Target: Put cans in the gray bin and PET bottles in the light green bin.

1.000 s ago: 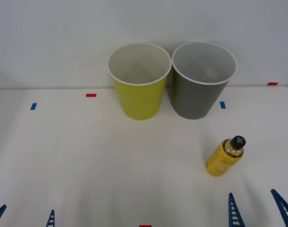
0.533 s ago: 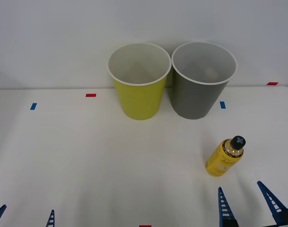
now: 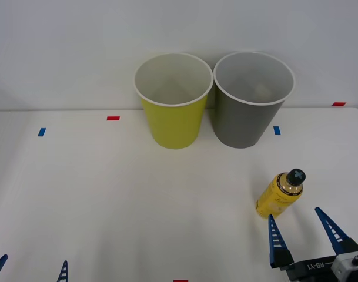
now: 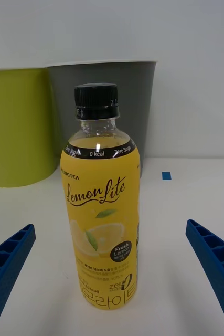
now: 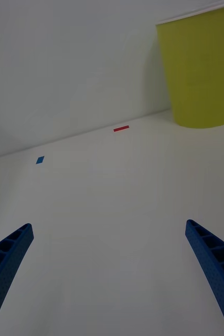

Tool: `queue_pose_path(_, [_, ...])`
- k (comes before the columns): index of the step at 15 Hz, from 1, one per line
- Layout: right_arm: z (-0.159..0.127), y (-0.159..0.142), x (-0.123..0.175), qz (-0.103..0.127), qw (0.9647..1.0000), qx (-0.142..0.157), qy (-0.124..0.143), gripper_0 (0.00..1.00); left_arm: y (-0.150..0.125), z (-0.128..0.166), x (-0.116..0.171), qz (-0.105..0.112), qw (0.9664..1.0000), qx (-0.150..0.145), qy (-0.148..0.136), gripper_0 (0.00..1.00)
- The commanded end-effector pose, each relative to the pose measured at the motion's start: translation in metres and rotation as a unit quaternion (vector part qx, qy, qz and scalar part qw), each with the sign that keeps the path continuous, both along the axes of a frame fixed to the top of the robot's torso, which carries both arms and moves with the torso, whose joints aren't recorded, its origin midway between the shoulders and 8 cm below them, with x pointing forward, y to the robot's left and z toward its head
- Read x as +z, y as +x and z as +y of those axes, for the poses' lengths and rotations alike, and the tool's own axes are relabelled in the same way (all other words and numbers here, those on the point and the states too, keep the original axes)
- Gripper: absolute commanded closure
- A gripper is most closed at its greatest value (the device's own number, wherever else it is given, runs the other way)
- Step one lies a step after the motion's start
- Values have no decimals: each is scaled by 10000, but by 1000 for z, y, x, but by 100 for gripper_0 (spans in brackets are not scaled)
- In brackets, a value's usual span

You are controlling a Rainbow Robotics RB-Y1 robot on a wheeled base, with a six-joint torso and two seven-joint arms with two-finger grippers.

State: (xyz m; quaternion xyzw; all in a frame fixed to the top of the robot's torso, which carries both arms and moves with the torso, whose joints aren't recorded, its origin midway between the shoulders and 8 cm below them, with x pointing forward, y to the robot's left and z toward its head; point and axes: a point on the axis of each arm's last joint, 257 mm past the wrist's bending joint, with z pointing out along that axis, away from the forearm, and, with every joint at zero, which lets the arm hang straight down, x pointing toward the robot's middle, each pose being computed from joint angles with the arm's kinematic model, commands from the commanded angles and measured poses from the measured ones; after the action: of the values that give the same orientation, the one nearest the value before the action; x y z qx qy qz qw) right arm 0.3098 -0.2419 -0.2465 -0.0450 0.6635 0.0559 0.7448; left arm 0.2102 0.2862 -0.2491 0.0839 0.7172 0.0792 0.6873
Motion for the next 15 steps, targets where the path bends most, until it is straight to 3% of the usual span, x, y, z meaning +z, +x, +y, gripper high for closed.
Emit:
queue_pose_path(1, [6,17,-2,84,10000,-3,30,0,0,0,0,0,10000,0,0,0])
queue_pose_path(7, [9,54,11,22,10000,48,6,0,0,0,0,0,10000,0,0,0])
queue_pose_path(15, [11,68,13,72,9999,73,-12,0,0,0,0,0,10000,0,0,0])
